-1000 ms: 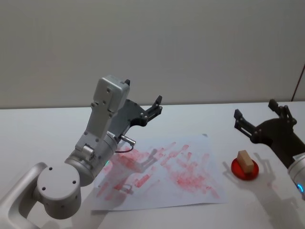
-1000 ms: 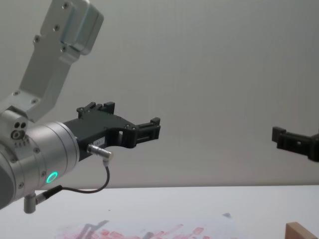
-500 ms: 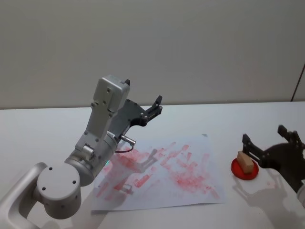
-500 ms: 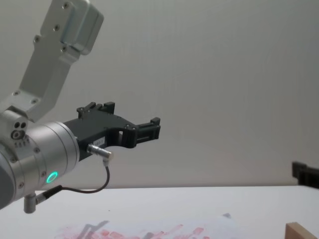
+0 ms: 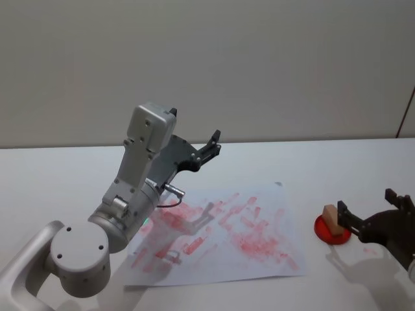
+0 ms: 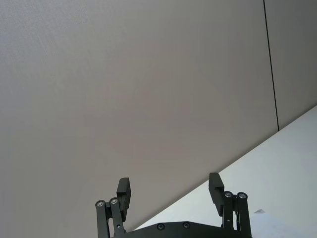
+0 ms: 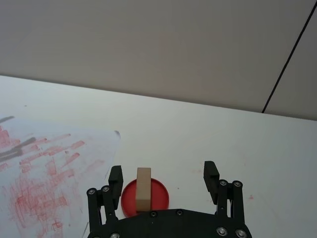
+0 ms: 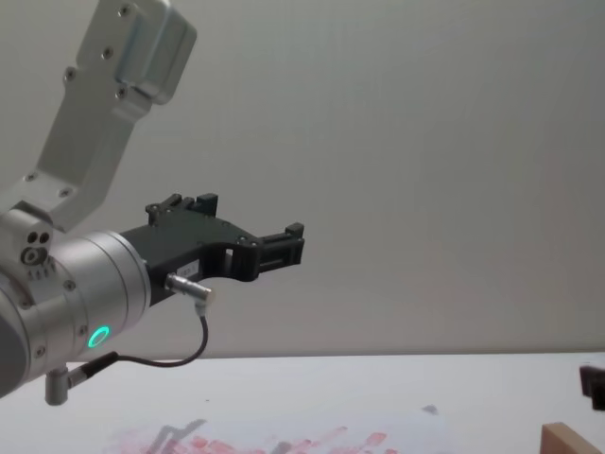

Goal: Use the one hand to pick up the stamp and affix it onto the A4 paper.

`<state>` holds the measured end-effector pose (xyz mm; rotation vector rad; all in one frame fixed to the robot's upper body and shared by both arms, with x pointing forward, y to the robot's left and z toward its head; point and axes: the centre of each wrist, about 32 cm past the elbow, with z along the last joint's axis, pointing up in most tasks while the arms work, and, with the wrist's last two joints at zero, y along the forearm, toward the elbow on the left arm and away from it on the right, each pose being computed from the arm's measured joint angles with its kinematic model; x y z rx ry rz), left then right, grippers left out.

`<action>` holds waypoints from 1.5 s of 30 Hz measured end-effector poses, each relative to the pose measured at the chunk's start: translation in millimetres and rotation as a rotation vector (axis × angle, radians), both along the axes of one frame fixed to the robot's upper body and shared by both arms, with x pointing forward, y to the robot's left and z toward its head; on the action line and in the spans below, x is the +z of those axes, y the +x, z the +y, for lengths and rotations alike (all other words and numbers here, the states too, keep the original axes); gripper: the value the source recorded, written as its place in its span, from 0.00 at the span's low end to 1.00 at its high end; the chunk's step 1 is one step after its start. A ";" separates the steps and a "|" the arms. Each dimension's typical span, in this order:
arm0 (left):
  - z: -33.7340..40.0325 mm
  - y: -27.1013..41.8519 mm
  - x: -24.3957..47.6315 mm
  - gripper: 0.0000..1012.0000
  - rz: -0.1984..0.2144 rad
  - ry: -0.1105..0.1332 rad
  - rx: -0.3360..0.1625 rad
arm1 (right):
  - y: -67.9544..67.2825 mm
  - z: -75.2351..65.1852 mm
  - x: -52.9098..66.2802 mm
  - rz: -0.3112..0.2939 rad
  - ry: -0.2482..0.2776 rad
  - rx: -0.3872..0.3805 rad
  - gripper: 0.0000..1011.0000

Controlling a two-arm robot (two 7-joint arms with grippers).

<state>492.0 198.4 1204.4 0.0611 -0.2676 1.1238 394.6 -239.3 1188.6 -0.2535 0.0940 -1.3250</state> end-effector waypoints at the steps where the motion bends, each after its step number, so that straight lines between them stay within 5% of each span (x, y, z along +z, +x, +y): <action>1: 0.0 0.0 0.0 0.99 0.000 0.000 0.000 | 1.2 -0.2 -0.4 0.005 -0.002 0.001 0.99; 28: 0.0 0.0 0.0 0.99 0.000 0.000 0.000 | 38.9 9.5 -19.4 0.172 -0.009 0.047 0.98; 45: 0.0 0.0 0.0 0.99 0.000 0.000 0.000 | 44.3 12.6 -22.1 0.196 -0.015 0.050 0.53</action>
